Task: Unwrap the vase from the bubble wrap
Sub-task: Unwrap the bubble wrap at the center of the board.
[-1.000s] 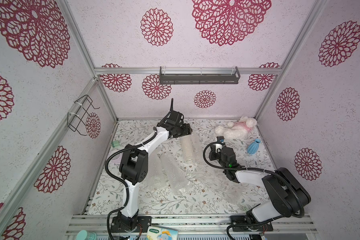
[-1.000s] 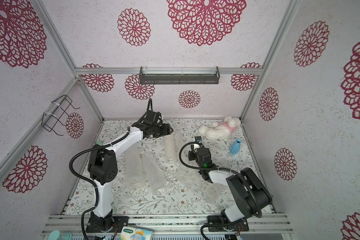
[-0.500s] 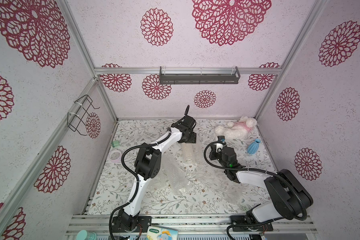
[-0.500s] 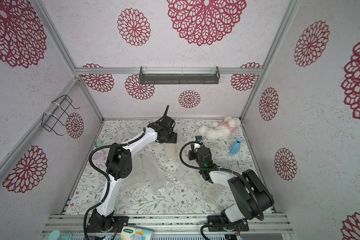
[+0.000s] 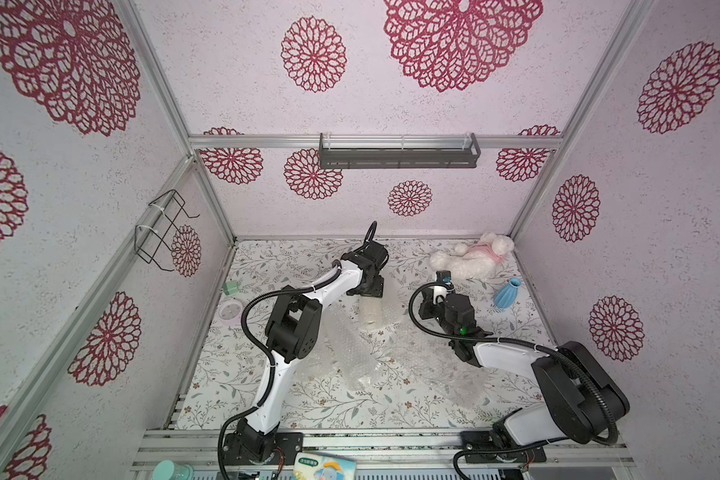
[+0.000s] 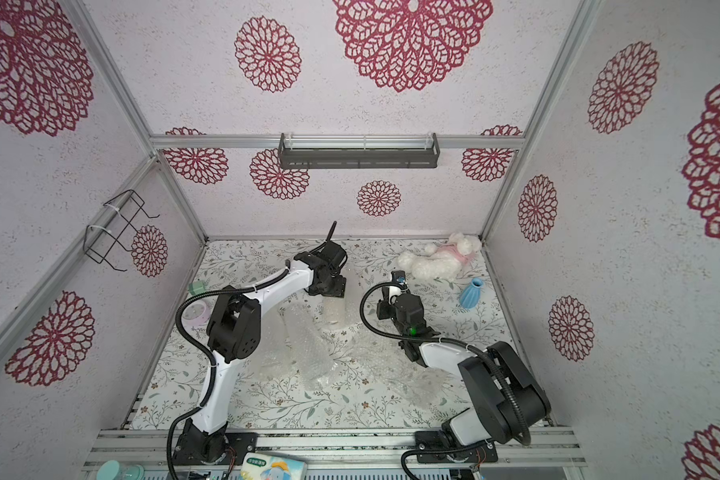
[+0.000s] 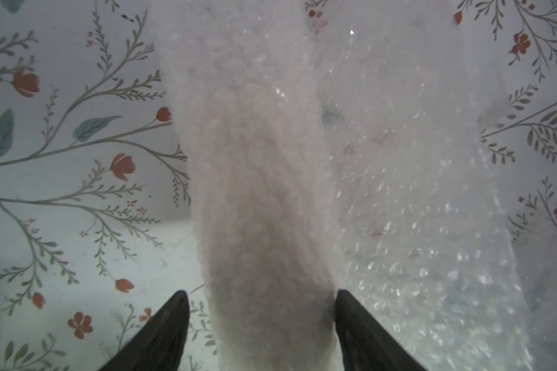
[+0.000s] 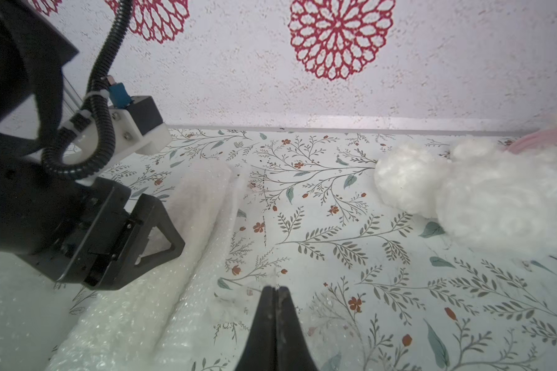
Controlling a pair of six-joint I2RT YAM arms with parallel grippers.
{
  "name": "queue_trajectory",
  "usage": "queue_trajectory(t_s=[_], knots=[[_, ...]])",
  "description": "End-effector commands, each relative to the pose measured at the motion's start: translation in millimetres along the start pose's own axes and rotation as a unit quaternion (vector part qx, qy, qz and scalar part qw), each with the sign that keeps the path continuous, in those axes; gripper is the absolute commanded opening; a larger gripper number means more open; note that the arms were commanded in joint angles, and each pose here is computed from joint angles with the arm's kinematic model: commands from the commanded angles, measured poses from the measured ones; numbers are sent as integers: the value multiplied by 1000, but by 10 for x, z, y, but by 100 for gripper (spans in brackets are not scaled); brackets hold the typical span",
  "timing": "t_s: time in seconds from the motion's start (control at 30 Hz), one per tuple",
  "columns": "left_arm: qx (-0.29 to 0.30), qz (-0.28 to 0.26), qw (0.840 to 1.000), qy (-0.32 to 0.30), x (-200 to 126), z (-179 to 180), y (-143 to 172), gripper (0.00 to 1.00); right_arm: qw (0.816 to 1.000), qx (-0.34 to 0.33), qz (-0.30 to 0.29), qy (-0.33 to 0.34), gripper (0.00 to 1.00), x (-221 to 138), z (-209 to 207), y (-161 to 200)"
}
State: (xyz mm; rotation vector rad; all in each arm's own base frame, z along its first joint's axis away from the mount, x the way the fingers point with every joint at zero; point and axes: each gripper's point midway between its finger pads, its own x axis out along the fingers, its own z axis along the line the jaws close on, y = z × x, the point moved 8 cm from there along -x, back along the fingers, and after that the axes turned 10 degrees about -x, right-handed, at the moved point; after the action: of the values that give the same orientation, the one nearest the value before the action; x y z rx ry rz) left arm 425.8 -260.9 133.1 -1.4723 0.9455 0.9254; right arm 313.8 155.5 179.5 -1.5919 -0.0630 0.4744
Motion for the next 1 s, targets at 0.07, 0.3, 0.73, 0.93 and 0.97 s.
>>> queue_trajectory(t_s=[0.07, 0.3, 0.73, 0.93, 0.97], knots=[[-23, 6, 999, -34, -149, 377, 7, 73, 999, 5, -35, 14, 0, -71, -50, -188], [-57, 9, 998, -23, -203, 610, -15, 74, 999, -1, -29, 22, 0, -116, -70, -181], [-119, -12, 993, -20, -451, 1043, -97, 74, 999, -7, -19, 31, 0, -174, -94, -194], [-164, -42, 985, 31, -735, 1145, -166, 74, 999, -5, -17, 30, 0, -206, -98, -189], [-171, -48, 983, 41, -767, 1140, -174, 74, 999, -5, -17, 29, 0, -210, -94, -189]])
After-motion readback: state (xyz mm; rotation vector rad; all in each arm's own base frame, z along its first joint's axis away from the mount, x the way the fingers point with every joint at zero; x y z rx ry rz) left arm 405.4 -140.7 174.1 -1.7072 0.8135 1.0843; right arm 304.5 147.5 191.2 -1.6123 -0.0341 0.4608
